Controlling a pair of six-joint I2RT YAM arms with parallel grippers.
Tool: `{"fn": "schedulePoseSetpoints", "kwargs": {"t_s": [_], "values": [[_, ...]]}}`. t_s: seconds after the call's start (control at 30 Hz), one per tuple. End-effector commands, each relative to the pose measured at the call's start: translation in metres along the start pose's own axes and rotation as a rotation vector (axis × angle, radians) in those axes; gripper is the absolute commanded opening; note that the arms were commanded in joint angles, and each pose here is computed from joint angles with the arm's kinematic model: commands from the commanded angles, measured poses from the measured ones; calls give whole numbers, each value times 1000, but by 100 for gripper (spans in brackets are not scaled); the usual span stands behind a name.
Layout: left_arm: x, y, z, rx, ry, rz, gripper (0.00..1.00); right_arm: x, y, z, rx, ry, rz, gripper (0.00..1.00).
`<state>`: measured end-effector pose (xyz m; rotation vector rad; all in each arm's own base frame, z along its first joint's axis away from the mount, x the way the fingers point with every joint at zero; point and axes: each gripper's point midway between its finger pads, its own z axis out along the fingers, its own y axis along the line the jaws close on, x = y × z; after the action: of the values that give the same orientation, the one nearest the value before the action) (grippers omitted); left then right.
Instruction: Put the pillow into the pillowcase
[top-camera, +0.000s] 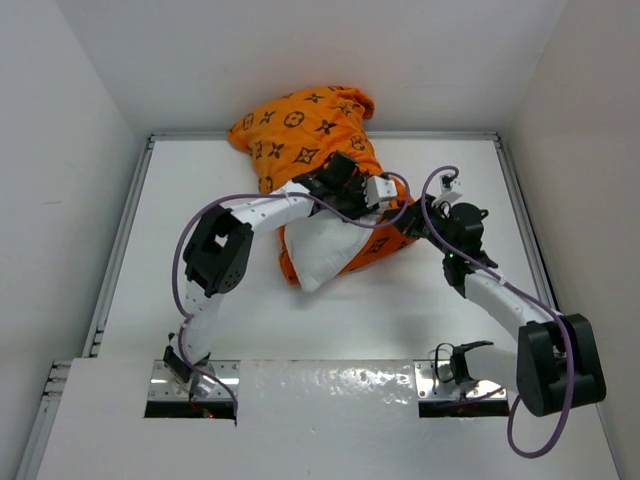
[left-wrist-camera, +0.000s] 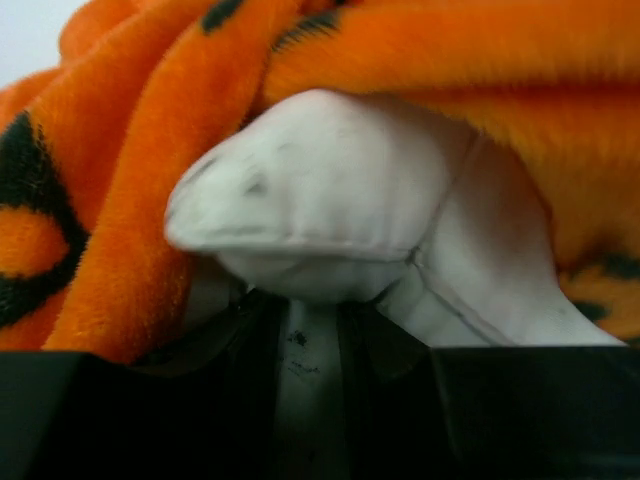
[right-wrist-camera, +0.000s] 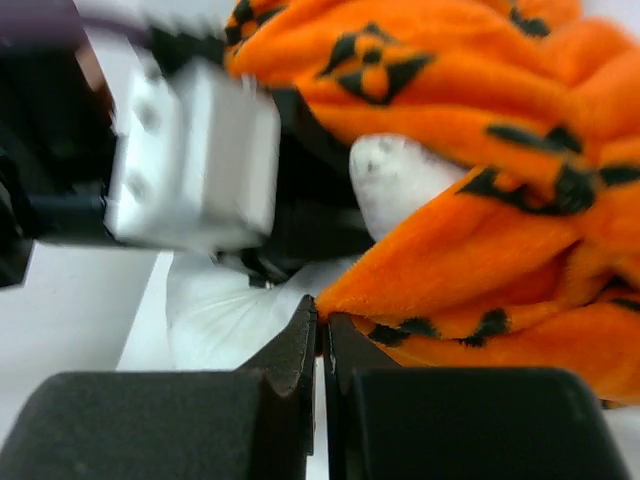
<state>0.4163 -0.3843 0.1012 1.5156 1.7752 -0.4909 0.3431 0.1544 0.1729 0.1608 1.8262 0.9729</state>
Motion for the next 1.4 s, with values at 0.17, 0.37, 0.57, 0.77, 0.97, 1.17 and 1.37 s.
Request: {"fn": "schedulePoseSetpoints", "kwargs": {"t_s": [0.17, 0.37, 0.57, 0.77, 0.97, 1.17, 1.37], "values": [[124, -16, 5, 5, 303, 60, 35, -135, 89, -5, -224, -431, -190, 0], [78, 3, 49, 22, 145, -135, 57, -82, 145, 14, -345, -273, -279, 0], [-24, 20, 26, 172, -129, -232, 67, -79, 139, 4, -326, -284, -229, 0], [-96, 51, -64, 165, -329, -186, 100, -98, 104, 10, -200, -296, -187, 0], [-154, 79, -168, 35, -488, -50, 100, -110, 119, 18, -245, -255, -224, 0], [-206, 63, -243, 89, -652, 6, 100, -121, 127, 27, -235, -226, -232, 0], [-212, 46, -264, 135, -665, 24, 100, -131, 136, 43, -266, -216, -228, 0]]}}
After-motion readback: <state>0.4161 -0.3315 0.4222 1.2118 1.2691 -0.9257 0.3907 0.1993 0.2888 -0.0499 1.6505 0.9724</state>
